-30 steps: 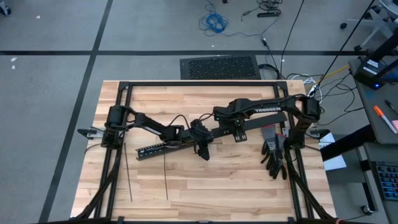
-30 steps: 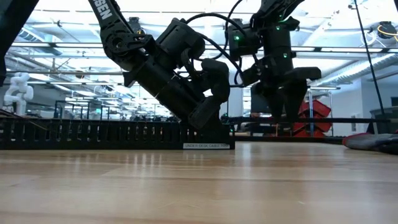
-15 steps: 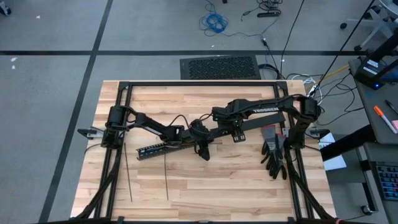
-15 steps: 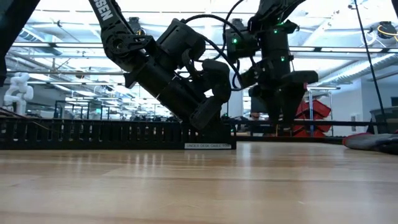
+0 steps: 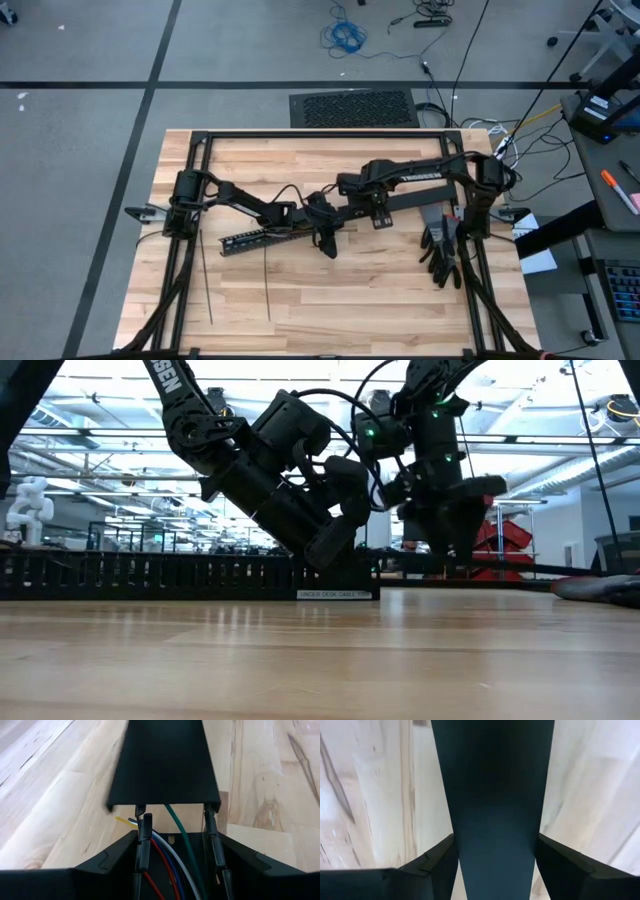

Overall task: Ziptie cables
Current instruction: Close the black cable duct with the cable duct cover

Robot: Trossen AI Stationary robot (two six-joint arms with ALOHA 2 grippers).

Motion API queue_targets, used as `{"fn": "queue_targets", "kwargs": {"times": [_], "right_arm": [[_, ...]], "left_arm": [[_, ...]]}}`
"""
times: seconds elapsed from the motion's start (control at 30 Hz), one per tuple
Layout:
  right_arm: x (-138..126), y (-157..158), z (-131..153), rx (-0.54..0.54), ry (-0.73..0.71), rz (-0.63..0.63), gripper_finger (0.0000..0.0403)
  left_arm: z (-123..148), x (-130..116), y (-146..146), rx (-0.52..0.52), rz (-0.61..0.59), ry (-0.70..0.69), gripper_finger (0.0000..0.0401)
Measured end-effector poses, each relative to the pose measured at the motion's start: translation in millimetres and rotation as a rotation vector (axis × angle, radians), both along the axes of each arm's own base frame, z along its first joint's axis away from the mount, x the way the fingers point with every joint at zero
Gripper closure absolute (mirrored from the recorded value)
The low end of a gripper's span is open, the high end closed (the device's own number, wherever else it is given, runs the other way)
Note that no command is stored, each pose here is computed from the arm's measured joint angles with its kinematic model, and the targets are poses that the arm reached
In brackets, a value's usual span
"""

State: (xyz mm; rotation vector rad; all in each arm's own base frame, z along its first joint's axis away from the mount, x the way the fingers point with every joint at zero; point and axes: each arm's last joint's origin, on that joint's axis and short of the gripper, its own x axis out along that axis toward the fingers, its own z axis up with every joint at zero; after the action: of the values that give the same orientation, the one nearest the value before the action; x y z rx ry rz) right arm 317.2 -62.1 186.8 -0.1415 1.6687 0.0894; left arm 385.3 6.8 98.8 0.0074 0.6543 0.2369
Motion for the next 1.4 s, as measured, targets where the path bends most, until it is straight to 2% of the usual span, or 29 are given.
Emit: {"fn": "queue_targets", "kwargs": {"times": [0.4, 0.7, 0.93, 1.4], "right_arm": [[1, 0, 7, 0.000, 0.007, -0.013, 0.0174], [9, 2, -12, -0.006, 0.164, -0.030, 0.0174], [14, 5, 3, -0.057, 0.181, -0.037, 0.0173], [9, 7, 19, -0.061, 0.270, -0.079, 0.0173]], "left_arm": [[0, 0, 0, 0.000, 0.000, 0.000, 0.0173], [0, 0, 1, 0.003, 0.006, -0.003, 0.0173], [0, 0, 0, 0.007, 0.012, -0.003, 0.0173], [0, 0, 0, 0.008, 0.014, -0.003, 0.0173]]}}
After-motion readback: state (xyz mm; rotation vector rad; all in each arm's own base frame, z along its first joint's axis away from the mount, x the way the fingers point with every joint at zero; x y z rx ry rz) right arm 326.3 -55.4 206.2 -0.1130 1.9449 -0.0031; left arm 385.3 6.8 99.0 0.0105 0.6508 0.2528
